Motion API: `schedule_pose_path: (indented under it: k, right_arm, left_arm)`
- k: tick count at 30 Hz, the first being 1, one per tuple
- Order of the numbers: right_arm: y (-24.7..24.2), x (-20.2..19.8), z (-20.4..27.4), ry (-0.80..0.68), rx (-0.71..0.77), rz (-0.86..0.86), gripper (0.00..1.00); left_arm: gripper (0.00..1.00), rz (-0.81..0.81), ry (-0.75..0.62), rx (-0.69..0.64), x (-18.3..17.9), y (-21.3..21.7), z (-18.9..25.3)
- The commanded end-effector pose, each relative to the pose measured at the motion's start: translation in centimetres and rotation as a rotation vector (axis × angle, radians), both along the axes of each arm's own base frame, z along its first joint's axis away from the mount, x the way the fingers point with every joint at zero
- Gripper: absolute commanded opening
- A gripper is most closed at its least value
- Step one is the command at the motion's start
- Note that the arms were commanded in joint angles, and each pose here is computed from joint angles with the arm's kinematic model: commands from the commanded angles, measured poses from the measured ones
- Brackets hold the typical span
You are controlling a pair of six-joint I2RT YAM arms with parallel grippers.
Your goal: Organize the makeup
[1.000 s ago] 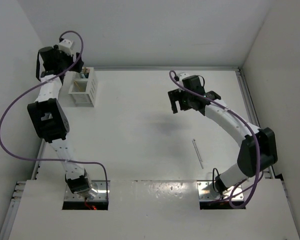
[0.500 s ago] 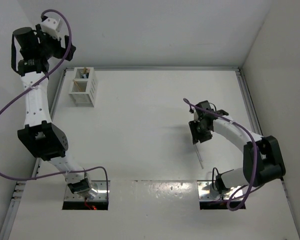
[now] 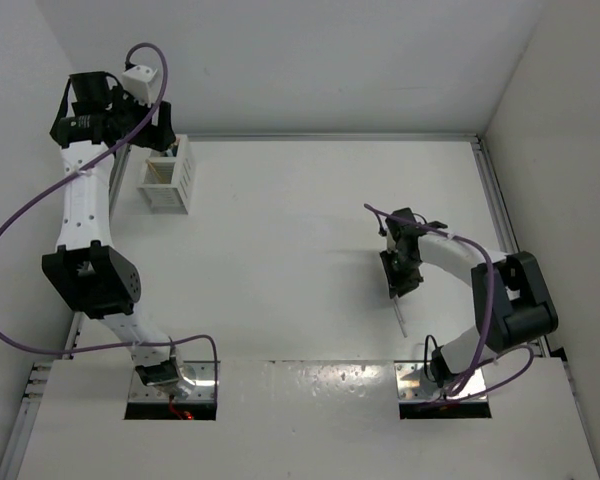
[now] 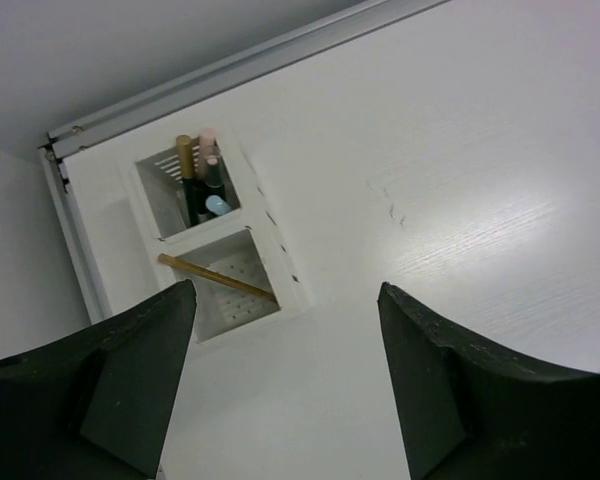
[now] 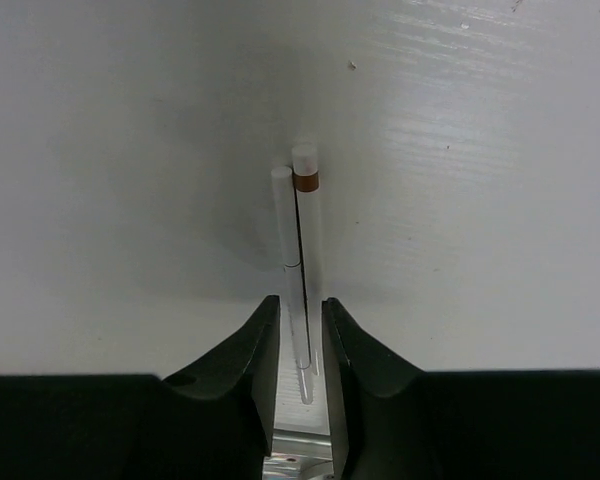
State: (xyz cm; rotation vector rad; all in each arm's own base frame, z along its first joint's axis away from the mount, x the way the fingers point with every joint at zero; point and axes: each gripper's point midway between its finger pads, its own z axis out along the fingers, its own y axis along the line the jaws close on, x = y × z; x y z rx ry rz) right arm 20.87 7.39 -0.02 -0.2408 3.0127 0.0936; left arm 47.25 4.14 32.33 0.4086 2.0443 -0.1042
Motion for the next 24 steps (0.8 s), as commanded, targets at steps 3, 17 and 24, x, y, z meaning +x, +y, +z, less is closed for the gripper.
schedule_pose_path:
  k: [3,17,24]
  right_arm:
    - [0.0,1.4,0.4,-0.029,0.002,-0.020,0.23]
    - [-1.6,1.0,-1.2,0.004,-0.073,-0.061,0.19]
    - [-2.7,1.7,-1.5,0.033,-0.137,-0.073,0.19]
  left_arm:
    - [0.79,0.007,0.032,-0.048,-1.0,-1.1,0.0]
    - [0.79,0.001,0.046,-0.071,-0.8,-1.7,-0.4]
    - [0.79,-0.007,0.054,-0.078,-1.0,-1.9,-0.5]
